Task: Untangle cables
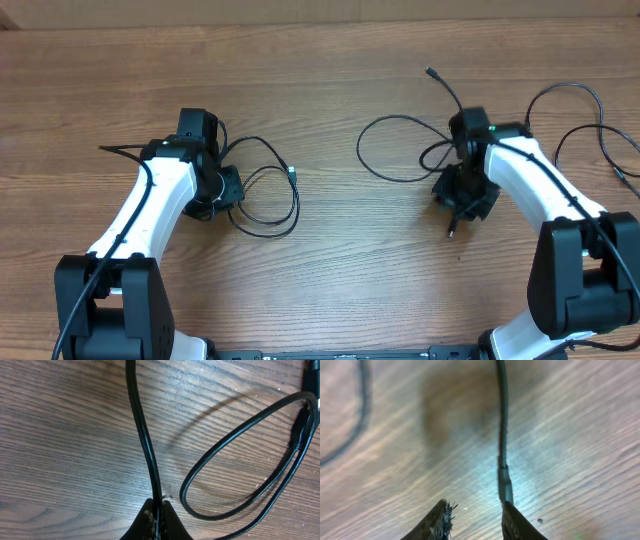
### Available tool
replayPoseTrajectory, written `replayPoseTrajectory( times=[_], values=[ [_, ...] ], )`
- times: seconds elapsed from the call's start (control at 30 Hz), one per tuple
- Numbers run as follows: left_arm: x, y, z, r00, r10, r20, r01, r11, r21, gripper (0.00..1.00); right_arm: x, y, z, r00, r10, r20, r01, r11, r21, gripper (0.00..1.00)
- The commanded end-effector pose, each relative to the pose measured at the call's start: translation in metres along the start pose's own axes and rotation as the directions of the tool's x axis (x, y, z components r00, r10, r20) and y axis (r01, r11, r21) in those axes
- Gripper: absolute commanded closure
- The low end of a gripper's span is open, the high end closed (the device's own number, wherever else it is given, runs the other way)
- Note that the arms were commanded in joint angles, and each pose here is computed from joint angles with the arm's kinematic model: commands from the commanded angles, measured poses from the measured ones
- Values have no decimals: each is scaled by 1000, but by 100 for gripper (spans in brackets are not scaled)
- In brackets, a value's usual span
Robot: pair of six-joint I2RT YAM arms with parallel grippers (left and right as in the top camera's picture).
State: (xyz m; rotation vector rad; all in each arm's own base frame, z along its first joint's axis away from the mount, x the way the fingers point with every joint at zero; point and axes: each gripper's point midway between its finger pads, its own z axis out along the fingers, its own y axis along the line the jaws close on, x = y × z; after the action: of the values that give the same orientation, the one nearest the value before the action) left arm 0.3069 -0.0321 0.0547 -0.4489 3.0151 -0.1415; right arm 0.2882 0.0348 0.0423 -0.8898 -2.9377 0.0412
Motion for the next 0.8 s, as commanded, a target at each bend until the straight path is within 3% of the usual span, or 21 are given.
replayPoseTrajectory(
  times=[0.0,0.33,0.67,0.73,0.77],
  values=[
    [1,0,2,1000,21,-7,-21,1000,-3,96,-7,-2,-12,999,-24,41,23,1000,10,68],
    [1,0,2,1000,21,-7,-21,1000,-2,96,16,-12,22,999,19,-28,-18,1000,13,64],
    [1,0,2,1000,21,-10,-21,1000,-3,96,13,-9,45,1000,19,16,-19,999,-27,64],
    [1,0,2,1000,21,-10,-21,1000,-3,96,12,-8,48,1000,19,23,-18,999,-33,68],
    [1,0,2,1000,21,-10,-21,1000,-3,96,11,-8,48,999,19,28,-18,999,-37,76]
  ],
)
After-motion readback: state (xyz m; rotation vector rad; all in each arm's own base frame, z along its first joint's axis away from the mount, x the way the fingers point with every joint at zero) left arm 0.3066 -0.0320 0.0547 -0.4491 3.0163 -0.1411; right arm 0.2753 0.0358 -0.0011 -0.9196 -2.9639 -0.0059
